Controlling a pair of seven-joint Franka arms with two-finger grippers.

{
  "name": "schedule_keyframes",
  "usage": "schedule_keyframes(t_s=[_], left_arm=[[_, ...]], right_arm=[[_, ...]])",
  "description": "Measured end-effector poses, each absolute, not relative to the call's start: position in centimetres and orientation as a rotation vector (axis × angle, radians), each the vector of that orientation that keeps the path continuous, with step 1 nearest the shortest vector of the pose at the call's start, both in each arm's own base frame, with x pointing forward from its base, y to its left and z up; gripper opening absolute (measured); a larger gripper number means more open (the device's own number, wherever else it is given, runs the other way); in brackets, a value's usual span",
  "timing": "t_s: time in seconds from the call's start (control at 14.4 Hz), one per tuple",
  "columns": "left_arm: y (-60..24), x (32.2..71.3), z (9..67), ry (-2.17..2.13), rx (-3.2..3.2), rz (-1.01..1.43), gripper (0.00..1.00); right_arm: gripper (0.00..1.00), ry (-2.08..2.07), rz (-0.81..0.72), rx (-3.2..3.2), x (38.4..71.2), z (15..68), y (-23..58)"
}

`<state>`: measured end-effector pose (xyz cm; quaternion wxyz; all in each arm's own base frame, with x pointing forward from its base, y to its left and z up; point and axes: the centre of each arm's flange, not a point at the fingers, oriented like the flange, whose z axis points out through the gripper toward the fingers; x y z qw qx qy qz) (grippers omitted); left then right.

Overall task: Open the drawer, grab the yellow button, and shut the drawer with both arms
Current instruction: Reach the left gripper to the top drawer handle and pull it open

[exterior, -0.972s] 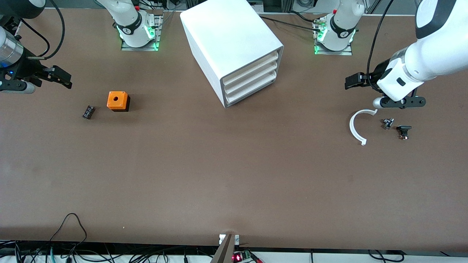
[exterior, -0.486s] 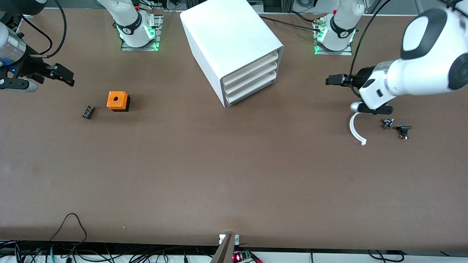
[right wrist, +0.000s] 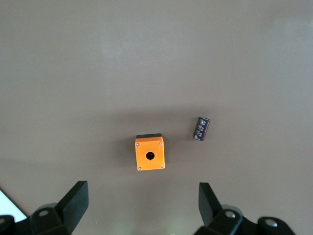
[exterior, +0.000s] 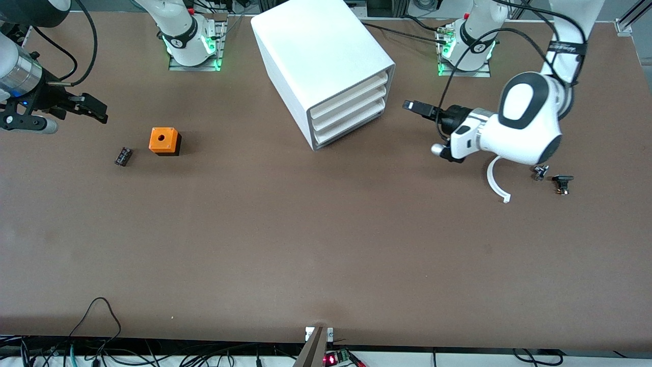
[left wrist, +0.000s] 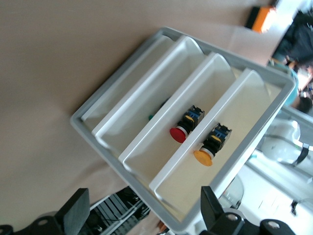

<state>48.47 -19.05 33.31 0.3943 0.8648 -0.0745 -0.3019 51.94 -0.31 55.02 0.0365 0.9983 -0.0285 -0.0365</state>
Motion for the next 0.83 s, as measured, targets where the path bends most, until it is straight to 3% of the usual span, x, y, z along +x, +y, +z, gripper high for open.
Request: schedule_keyframes(t_s=[0.28, 0.62, 0.76, 0.83], left_arm=[[-24.0, 45.4, 30.8, -0.305, 2.131, -0.693, 0.96], [-27.3, 42.6, 29.3, -0.29, 2.08, -0.696, 0.95], [-28.3, 41.6, 28.8, -0.297, 2.082, -0.706, 0.89], [-28.5, 41.3, 28.7, -0.303, 2.083, -0.711, 0.78]], right_arm=[[1.0, -0.054, -0.185, 3.06, 52.6, 55.6, 0.7], [1.0, 0.032, -0.247, 3.068, 56.1, 53.7, 1.2], [1.0, 0.082, -0.172, 3.08, 57.6, 53.4, 2.6], [1.0, 0.121, -0.135, 3.089, 58.2, 53.5, 4.1]])
